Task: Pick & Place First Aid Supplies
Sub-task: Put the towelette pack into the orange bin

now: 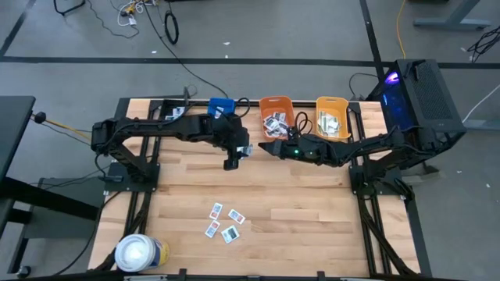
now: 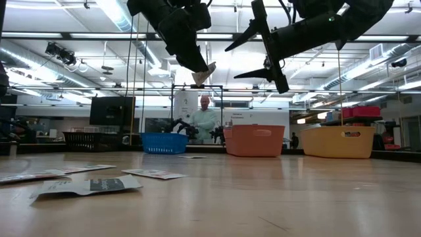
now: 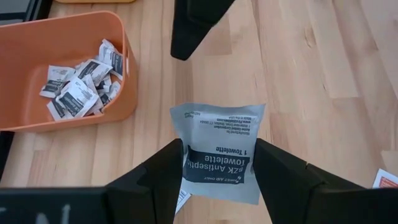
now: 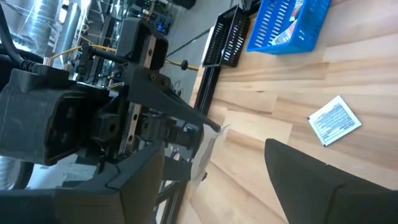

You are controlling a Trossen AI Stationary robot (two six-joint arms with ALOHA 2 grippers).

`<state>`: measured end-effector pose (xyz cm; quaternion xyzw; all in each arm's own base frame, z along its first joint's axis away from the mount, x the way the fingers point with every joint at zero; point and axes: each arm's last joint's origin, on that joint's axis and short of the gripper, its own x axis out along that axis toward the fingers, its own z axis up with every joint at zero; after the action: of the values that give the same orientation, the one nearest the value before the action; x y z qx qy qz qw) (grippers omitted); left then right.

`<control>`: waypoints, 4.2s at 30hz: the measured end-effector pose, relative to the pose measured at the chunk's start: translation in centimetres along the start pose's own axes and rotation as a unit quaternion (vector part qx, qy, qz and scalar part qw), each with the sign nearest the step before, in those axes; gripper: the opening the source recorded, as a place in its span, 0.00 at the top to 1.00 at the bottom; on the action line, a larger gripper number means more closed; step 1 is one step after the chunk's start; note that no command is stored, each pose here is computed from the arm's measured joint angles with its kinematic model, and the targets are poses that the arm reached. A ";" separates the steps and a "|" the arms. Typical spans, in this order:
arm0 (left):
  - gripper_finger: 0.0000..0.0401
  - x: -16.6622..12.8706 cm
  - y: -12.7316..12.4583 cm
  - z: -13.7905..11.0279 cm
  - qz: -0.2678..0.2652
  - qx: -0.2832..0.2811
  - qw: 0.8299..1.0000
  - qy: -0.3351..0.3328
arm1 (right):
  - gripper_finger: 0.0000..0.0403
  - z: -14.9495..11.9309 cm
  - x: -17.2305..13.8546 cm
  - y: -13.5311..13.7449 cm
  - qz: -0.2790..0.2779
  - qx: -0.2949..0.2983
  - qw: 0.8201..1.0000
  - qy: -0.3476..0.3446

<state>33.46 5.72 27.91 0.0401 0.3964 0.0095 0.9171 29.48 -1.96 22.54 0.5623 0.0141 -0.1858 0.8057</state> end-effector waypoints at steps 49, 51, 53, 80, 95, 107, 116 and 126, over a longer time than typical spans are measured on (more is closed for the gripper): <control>0.52 0.0 0.0 -0.3 0.012 -0.001 1.000 0.017 | 0.33 0.0 5.0 0.0 -0.020 0.029 0.995 0.091; 0.52 0.0 0.0 -0.4 0.011 -0.001 1.000 0.021 | 0.36 0.0 5.0 0.0 -0.021 0.030 0.995 0.092; 0.52 0.0 0.0 -0.5 0.010 -0.001 1.000 0.027 | 0.40 0.0 5.0 0.0 -0.020 0.030 0.995 0.091; 0.52 0.0 0.0 -0.6 0.011 0.000 0.999 0.031 | 0.87 0.0 5.0 0.2 -0.008 0.031 0.995 0.098; 0.43 -0.1 -0.2 -1.6 -0.003 -0.057 0.995 0.082 | 0.99 -0.1 5.0 0.2 -0.003 0.018 0.993 0.112; 0.16 -4.9 0.2 1.4 0.001 -0.076 0.993 0.089 | 1.00 -0.2 4.9 -0.1 -0.011 -0.004 0.991 0.130; 0.21 -9.7 0.9 1.2 0.038 -0.076 0.996 0.015 | 1.00 0.3 4.8 0.0 -0.002 -0.043 0.990 0.131; 0.25 -11.5 0.5 -2.0 0.050 -0.122 0.991 -0.034 | 1.00 2.9 5.2 -1.1 -0.008 -0.058 0.990 0.126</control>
<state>24.14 5.78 34.90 -0.0519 0.3580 0.1023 0.9266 33.43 -6.42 21.44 0.5336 0.1313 -0.1190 0.8270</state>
